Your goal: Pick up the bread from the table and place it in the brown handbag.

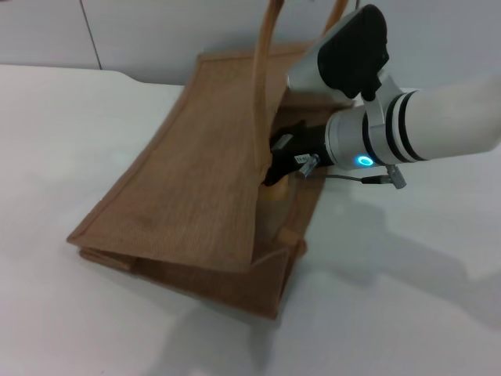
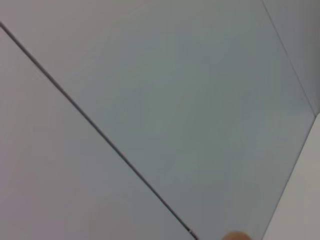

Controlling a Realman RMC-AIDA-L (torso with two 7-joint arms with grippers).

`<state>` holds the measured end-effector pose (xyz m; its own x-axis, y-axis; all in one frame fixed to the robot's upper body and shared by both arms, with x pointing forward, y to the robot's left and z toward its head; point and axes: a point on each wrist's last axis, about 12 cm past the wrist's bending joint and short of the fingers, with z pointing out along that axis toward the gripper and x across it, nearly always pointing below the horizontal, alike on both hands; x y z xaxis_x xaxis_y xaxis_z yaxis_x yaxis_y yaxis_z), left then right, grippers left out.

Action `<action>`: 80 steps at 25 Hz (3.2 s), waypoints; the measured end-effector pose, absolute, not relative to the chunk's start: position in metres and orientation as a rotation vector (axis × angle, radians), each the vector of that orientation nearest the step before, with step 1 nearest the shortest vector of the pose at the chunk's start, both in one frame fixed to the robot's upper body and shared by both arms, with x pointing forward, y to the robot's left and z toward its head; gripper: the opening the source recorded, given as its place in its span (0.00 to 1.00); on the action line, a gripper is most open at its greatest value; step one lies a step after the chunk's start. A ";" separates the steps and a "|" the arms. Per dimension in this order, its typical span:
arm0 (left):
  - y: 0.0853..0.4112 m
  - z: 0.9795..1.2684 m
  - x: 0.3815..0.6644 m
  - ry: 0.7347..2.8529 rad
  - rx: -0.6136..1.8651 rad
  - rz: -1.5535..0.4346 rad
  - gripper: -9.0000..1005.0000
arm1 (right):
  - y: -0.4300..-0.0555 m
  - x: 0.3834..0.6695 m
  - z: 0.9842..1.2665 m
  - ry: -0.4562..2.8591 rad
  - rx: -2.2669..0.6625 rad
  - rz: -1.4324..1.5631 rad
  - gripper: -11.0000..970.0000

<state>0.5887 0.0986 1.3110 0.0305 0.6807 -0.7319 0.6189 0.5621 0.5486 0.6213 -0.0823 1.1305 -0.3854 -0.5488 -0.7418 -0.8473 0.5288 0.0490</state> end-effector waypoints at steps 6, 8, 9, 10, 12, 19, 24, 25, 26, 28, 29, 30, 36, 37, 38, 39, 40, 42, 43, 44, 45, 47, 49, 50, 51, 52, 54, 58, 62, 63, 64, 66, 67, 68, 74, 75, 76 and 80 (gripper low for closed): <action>0.106 1.307 0.592 1.676 1.087 0.075 0.13 | -0.092 0.623 1.130 2.129 -1.110 0.579 0.82; 0.109 1.307 0.593 1.683 1.077 0.080 0.13 | -0.099 0.625 1.132 2.149 -1.096 0.583 0.86; 0.112 1.306 0.594 1.688 1.069 0.088 0.13 | -0.104 0.627 1.132 2.160 -1.089 0.575 0.86; 0.115 1.305 0.595 1.695 1.057 0.100 0.13 | -0.109 0.628 1.132 2.171 -1.079 0.563 0.86; 0.123 1.302 0.597 1.711 1.031 0.122 0.13 | -0.122 0.632 1.132 2.192 -1.045 0.527 0.86; 0.151 1.293 0.604 1.766 0.916 0.137 0.13 | -0.180 0.640 1.133 2.270 -0.897 0.332 0.86; 0.168 1.283 0.610 1.797 0.801 0.096 0.12 | -0.217 0.642 1.141 2.231 -0.769 0.197 0.86; 0.172 1.281 0.611 1.795 0.764 0.070 0.12 | -0.225 0.640 1.144 2.212 -0.737 0.179 0.86; 0.176 1.280 0.611 1.789 0.735 0.043 0.12 | -0.232 0.639 1.146 2.193 -0.708 0.162 0.86; 0.187 1.277 0.610 1.768 0.659 -0.025 0.13 | -0.241 0.636 1.151 2.162 -0.666 0.142 0.86; 0.192 1.275 0.609 1.755 0.632 -0.054 0.14 | -0.246 0.634 1.152 2.148 -0.645 0.135 0.86; 0.196 1.273 0.608 1.743 0.613 -0.074 0.15 | -0.248 0.633 1.153 2.145 -0.633 0.132 0.86; 0.205 1.261 0.608 1.708 0.582 -0.111 0.20 | -0.257 0.634 1.151 2.152 -0.585 0.129 0.86; 0.206 1.258 0.609 1.708 0.575 -0.116 0.21 | -0.258 0.634 1.151 2.147 -0.578 0.128 0.86; 0.207 1.256 0.610 1.711 0.568 -0.121 0.22 | -0.258 0.634 1.151 2.140 -0.572 0.125 0.86; 0.207 1.253 0.611 1.715 0.562 -0.126 0.23 | -0.258 0.634 1.151 2.136 -0.567 0.124 0.86; 0.208 1.251 0.611 1.718 0.553 -0.134 0.23 | -0.257 0.635 1.152 2.132 -0.564 0.129 0.86; 0.209 1.249 0.613 1.719 0.535 -0.150 0.27 | -0.255 0.635 1.153 2.124 -0.554 0.148 0.86; 0.210 1.248 0.613 1.717 0.527 -0.158 0.29 | -0.254 0.635 1.154 2.118 -0.549 0.156 0.86; 0.210 1.248 0.613 1.716 0.520 -0.164 0.30 | -0.254 0.635 1.155 2.110 -0.545 0.162 0.86; 0.211 1.247 0.614 1.714 0.514 -0.169 0.32 | -0.253 0.636 1.156 2.103 -0.541 0.165 0.86; 0.212 1.244 0.614 1.712 0.510 -0.172 0.36 | -0.252 0.637 1.157 2.093 -0.538 0.164 0.86; 0.212 1.242 0.615 1.709 0.509 -0.179 0.39 | -0.250 0.638 1.159 2.086 -0.542 0.164 0.86; 0.211 1.241 0.615 1.708 0.507 -0.189 0.41 | -0.249 0.639 1.160 2.084 -0.545 0.165 0.86; 0.210 1.241 0.615 1.708 0.504 -0.200 0.43 | -0.248 0.639 1.160 2.083 -0.547 0.166 0.86; 0.210 1.240 0.615 1.708 0.500 -0.211 0.44 | -0.248 0.640 1.160 2.081 -0.548 0.166 0.86; 0.209 1.240 0.615 1.708 0.496 -0.233 0.54 | -0.247 0.641 1.162 2.074 -0.543 0.165 0.86; 0.205 1.239 0.614 1.692 0.509 -0.287 0.73 | -0.247 0.642 1.163 2.066 -0.531 0.170 0.86; 0.196 1.239 0.614 1.653 0.555 -0.358 0.84 | -0.246 0.642 1.163 2.061 -0.518 0.195 0.86; 0.194 1.238 0.614 1.642 0.566 -0.378 0.84 | -0.246 0.642 1.163 2.061 -0.517 0.196 0.86; 0.192 1.237 0.614 1.632 0.580 -0.391 0.84 | -0.246 0.642 1.163 2.060 -0.517 0.196 0.86; 0.188 1.234 0.614 1.619 0.603 -0.419 0.84 | -0.246 0.642 1.163 2.060 -0.517 0.196 0.86; 0.187 1.233 0.613 1.615 0.615 -0.433 0.84 | -0.246 0.642 1.163 2.060 -0.517 0.195 0.86; 0.185 1.233 0.613 1.608 0.628 -0.449 0.84 | -0.246 0.642 1.163 2.060 -0.517 0.195 0.86; 0.179 1.233 0.607 1.556 0.718 -0.511 0.84 | -0.246 0.642 1.163 2.059 -0.517 0.195 0.86; 0.178 1.233 0.606 1.547 0.725 -0.522 0.84 | -0.246 0.642 1.163 2.059 -0.517 0.195 0.86; 0.178 1.233 0.606 1.547 0.725 -0.522 0.84 | -0.246 0.642 1.164 2.059 -0.517 0.195 0.86; 0.188 1.227 0.608 1.548 0.683 -0.512 0.84 | -0.246 0.642 1.163 2.057 -0.524 0.192 0.86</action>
